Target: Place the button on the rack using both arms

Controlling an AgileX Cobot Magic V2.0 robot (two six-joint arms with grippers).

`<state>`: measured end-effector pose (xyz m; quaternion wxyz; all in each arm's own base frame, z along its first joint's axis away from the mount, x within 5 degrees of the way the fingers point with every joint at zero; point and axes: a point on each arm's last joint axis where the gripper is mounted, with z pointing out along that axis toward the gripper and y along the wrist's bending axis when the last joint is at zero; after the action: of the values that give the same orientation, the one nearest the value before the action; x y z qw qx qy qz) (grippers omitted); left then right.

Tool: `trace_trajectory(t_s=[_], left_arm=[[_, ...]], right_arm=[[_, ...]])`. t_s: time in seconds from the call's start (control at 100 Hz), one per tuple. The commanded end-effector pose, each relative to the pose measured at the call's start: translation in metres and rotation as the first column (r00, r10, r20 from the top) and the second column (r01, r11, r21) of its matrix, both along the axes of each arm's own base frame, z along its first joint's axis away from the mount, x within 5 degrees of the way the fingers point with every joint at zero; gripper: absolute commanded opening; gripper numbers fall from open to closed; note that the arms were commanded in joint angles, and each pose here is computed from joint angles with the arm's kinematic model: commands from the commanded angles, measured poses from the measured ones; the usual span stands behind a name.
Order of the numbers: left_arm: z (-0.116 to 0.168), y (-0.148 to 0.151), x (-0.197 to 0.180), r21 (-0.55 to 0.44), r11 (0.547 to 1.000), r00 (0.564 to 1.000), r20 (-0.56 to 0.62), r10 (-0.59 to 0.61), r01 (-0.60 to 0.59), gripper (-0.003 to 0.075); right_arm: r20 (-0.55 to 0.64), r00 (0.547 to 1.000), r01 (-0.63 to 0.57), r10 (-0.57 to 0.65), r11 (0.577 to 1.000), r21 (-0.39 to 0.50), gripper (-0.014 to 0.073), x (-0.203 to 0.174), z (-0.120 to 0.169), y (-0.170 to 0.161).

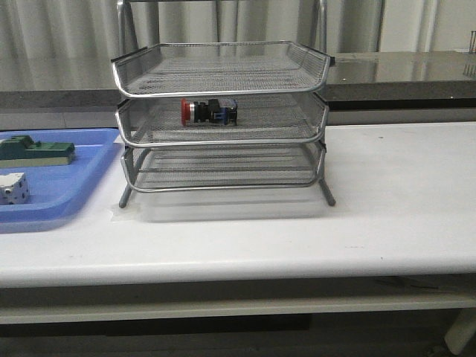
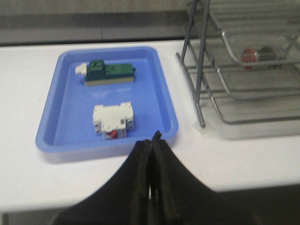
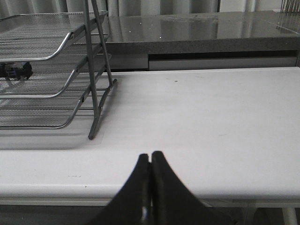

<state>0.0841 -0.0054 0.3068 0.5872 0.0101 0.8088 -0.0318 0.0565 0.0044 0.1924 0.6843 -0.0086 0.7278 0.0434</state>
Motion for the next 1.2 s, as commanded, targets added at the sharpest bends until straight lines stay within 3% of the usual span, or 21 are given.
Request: trace_trajectory(t_s=[0.0, 0.26, 0.66, 1.19], left_arm=[[0.009, -0.004, 0.002, -0.039, 0.999, 0.982, 0.185, -0.030, 0.037, -0.0021], [-0.040, -0.004, -0.007, -0.043, 0.997, 0.973, 0.227, -0.047, 0.058, -0.0021], [-0.106, 0.004, -0.024, -0.078, 0.996, 0.951, 0.304, 0.061, -0.039, -0.0021], [-0.109, 0.004, -0.028, -0.069, 0.997, 0.927, 0.372, 0.055, -0.031, -0.0021]], right_arm=[[0.126, 0.992, 0.002, -0.002, 1.000, -0.001, -0.0060, -0.002, 0.016, 0.000], [0.126, 0.992, 0.002, -0.002, 1.000, -0.001, -0.0060, -0.002, 0.016, 0.000], [0.126, 0.992, 0.002, -0.002, 1.000, -0.001, -0.0060, -0.002, 0.016, 0.000], [0.126, 0.992, 0.002, -0.002, 1.000, -0.001, -0.0060, -0.002, 0.016, 0.000]])
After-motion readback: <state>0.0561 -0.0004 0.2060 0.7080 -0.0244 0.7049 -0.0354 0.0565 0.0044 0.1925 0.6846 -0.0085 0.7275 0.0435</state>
